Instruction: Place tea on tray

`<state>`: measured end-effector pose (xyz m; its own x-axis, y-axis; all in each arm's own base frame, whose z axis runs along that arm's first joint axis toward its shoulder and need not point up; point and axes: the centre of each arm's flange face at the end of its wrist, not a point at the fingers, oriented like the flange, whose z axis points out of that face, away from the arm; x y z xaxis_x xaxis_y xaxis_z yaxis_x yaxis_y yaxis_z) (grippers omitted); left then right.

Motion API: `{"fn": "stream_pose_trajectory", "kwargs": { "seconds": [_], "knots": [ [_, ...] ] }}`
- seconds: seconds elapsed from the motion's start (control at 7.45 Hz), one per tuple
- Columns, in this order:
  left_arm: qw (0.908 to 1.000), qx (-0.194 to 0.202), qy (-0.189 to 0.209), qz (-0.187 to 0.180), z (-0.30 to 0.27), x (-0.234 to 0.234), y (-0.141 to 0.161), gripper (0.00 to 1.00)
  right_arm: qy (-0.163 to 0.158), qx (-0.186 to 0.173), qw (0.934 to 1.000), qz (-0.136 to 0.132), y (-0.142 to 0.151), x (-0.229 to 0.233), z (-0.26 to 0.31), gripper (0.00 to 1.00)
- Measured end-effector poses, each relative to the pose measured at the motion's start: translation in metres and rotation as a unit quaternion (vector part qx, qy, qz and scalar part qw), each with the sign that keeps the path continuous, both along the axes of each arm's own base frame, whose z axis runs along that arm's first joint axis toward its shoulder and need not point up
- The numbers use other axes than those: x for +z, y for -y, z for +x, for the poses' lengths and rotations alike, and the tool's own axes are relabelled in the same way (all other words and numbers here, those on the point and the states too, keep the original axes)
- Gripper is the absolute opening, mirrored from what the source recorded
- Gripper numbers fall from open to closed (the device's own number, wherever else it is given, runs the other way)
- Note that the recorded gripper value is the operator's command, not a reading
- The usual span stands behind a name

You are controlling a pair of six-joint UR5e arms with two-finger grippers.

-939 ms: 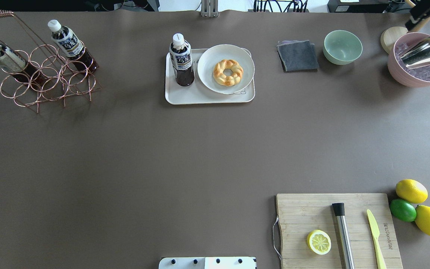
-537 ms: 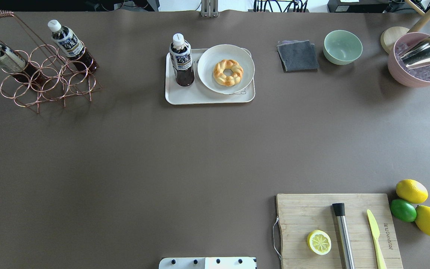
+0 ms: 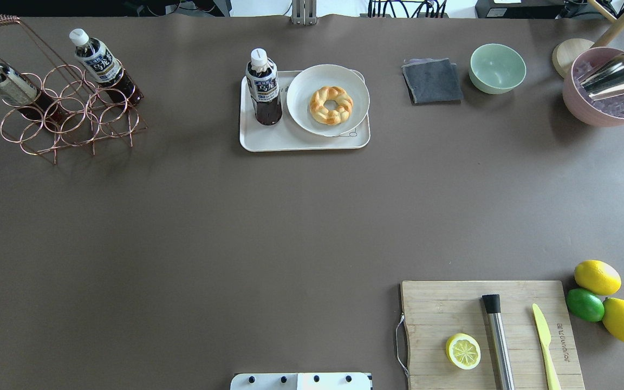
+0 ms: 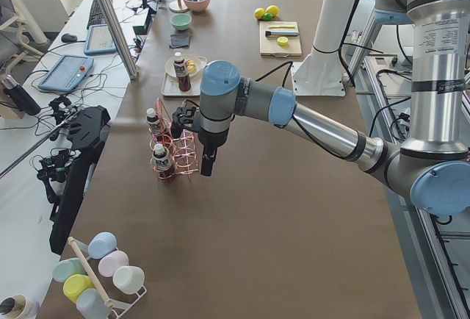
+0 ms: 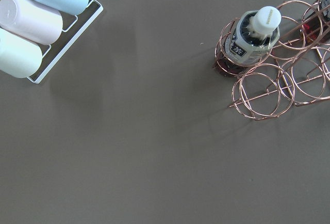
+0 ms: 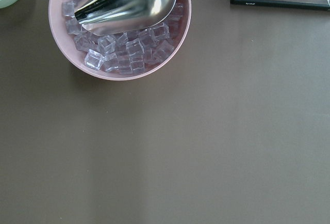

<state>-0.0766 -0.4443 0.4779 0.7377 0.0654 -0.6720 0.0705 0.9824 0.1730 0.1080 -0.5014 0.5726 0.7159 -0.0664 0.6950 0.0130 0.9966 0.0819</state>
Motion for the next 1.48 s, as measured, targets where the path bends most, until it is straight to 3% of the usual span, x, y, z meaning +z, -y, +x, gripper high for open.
{"fn": "stream_pose_trajectory", "kwargs": {
  "seconds": [0.4,0.8,1.48],
  "knots": [
    [1.0000,0.002,-0.001,-0.010,0.000,0.015,0.000,0.97,-0.001,0.006,1.0000,-0.005,-0.002,0.005,0.003,1.00],
    [1.0000,0.000,0.000,-0.009,-0.003,0.038,0.006,0.97,-0.001,-0.013,0.9998,-0.015,0.008,0.014,-0.018,1.00],
    [0.9997,-0.003,-0.002,-0.024,-0.005,0.070,-0.007,0.97,0.001,-0.017,0.9997,-0.015,0.017,0.004,-0.034,1.00]
  ]
}}
